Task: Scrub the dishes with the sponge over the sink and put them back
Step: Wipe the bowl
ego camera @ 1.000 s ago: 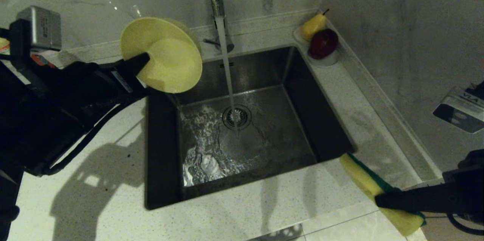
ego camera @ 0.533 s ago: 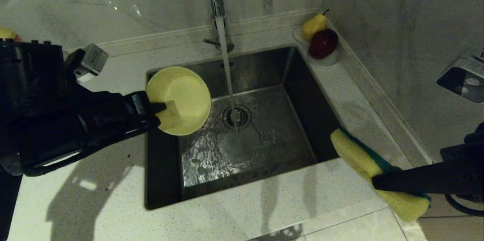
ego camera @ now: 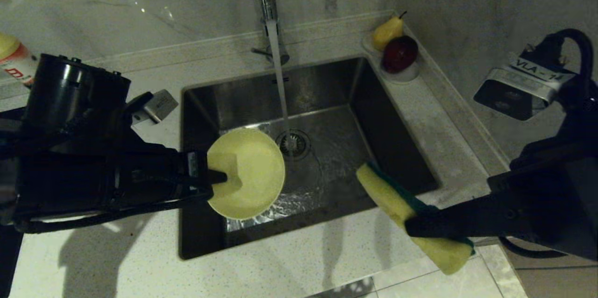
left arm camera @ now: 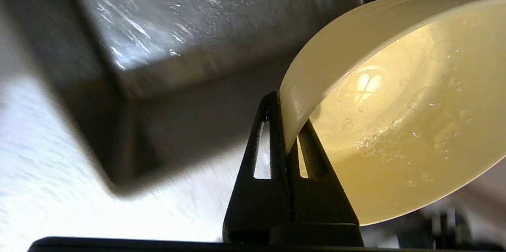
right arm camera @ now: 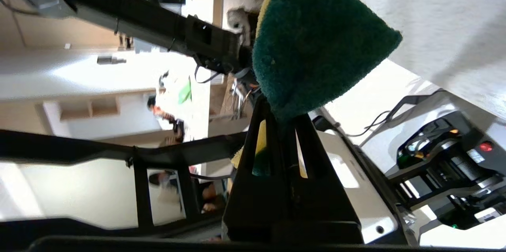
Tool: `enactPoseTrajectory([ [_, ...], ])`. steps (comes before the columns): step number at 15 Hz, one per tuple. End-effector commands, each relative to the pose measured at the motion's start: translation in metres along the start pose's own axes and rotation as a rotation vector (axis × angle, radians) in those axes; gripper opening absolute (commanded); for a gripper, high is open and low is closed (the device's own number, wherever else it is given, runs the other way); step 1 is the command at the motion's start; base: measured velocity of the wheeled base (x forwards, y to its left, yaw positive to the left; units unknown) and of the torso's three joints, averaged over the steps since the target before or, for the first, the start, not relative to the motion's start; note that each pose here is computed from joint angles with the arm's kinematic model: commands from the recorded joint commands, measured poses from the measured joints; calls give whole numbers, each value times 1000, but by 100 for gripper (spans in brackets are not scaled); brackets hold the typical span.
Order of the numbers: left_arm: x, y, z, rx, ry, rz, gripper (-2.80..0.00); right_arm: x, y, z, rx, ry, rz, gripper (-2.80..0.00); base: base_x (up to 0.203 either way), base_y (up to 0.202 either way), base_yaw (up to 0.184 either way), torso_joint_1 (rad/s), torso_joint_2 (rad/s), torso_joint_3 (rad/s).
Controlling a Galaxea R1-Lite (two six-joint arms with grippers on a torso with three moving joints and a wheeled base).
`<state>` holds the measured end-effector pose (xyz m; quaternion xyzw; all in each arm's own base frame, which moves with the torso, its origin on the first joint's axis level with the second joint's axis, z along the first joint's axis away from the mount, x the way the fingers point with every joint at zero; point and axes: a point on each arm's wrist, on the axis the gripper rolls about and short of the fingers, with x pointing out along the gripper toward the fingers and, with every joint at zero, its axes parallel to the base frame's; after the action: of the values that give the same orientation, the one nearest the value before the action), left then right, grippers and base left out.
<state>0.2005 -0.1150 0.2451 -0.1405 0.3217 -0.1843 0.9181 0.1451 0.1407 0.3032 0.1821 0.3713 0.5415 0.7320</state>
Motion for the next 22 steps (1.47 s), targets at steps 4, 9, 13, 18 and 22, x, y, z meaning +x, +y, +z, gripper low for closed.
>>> enactPoseTrajectory([
  [4,38,-17,-22,60,180,29,-280,37,-6,18,18,70,13,-280,0,0,0,0,0,0],
  [9,50,-25,-9,-22,48,59,-280,64,-7,25,21,122,25,-280,0,0,0,0,0,0],
  [13,53,-29,3,-35,-79,118,-280,94,-24,29,49,152,-37,-280,0,0,0,0,0,0],
  [18,50,-39,0,-21,-106,101,-280,112,-33,38,70,168,-80,-280,0,0,0,0,0,0],
  [22,51,-53,-8,9,-164,117,-280,119,-36,44,69,157,-98,-280,0,0,0,0,0,0],
])
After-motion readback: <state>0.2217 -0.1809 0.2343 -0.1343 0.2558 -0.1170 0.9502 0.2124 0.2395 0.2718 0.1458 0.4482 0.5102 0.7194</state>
